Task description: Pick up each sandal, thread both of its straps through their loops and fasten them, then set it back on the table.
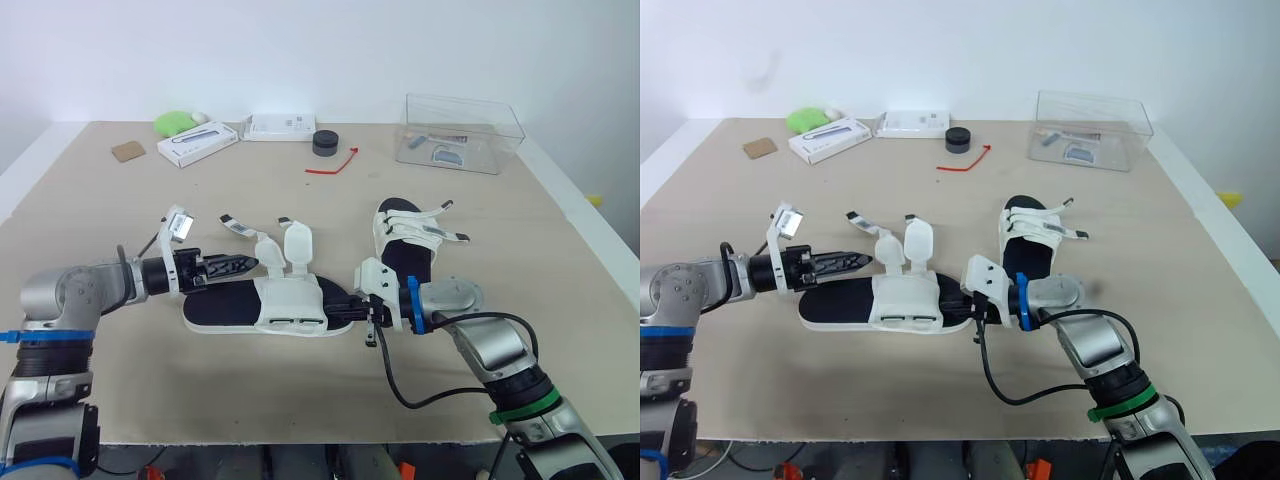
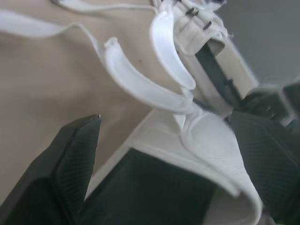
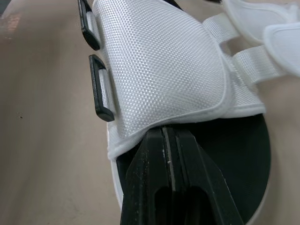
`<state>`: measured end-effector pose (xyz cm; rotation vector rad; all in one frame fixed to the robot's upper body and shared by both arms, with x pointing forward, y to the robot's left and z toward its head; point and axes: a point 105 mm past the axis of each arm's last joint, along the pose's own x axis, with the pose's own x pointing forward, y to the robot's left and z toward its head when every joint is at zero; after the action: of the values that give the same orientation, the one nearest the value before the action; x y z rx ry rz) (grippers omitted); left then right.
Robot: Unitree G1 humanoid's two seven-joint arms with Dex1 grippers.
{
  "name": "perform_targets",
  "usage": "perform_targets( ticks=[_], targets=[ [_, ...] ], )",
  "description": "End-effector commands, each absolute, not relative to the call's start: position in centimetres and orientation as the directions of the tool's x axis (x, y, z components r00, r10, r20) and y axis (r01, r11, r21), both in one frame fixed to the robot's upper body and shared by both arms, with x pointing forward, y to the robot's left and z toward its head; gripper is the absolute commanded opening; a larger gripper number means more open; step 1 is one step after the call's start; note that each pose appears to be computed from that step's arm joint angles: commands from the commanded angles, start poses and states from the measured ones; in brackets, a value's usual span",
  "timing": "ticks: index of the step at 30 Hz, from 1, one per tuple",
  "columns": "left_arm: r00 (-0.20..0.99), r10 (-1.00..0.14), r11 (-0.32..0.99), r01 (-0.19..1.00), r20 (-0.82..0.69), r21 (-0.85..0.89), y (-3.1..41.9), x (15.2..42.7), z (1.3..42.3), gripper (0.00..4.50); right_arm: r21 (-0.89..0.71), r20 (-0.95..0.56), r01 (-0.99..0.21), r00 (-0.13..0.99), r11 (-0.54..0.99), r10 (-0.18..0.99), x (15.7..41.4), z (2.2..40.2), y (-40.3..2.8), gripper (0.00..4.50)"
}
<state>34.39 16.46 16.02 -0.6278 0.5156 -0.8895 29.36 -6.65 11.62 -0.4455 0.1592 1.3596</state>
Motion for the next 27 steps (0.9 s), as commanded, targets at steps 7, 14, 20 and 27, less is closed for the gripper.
perform_targets(
  ticks=[7,14,20,27],
  targets=[
    [0.622,-0.758,0.488,0.345,-0.194,-0.802,15.8,37.3,15.8,4.5,-0.268,-0.336,-0.956,0.211,0.122,0.918,29.4,12.8,-6.4,0.05],
    [0.649,-0.734,0.456,0.254,-0.2,-0.853,15.0,38.9,15.4,4.5,-0.281,-0.344,-0.952,0.214,0.117,0.914,29.6,13.0,-6.6,0.05],
    [0.672,-0.714,0.457,0.236,-0.196,-0.858,14.9,40.6,15.8,4.5,-0.289,-0.347,-0.951,0.21,0.109,0.914,29.5,13.0,-6.6,0.05],
    [0.661,-0.722,0.456,0.235,-0.203,-0.859,14.2,41.3,15.3,4.5,-0.295,-0.347,-0.949,0.211,0.108,0.914,29.5,13.1,-6.6,0.05]
  ],
)
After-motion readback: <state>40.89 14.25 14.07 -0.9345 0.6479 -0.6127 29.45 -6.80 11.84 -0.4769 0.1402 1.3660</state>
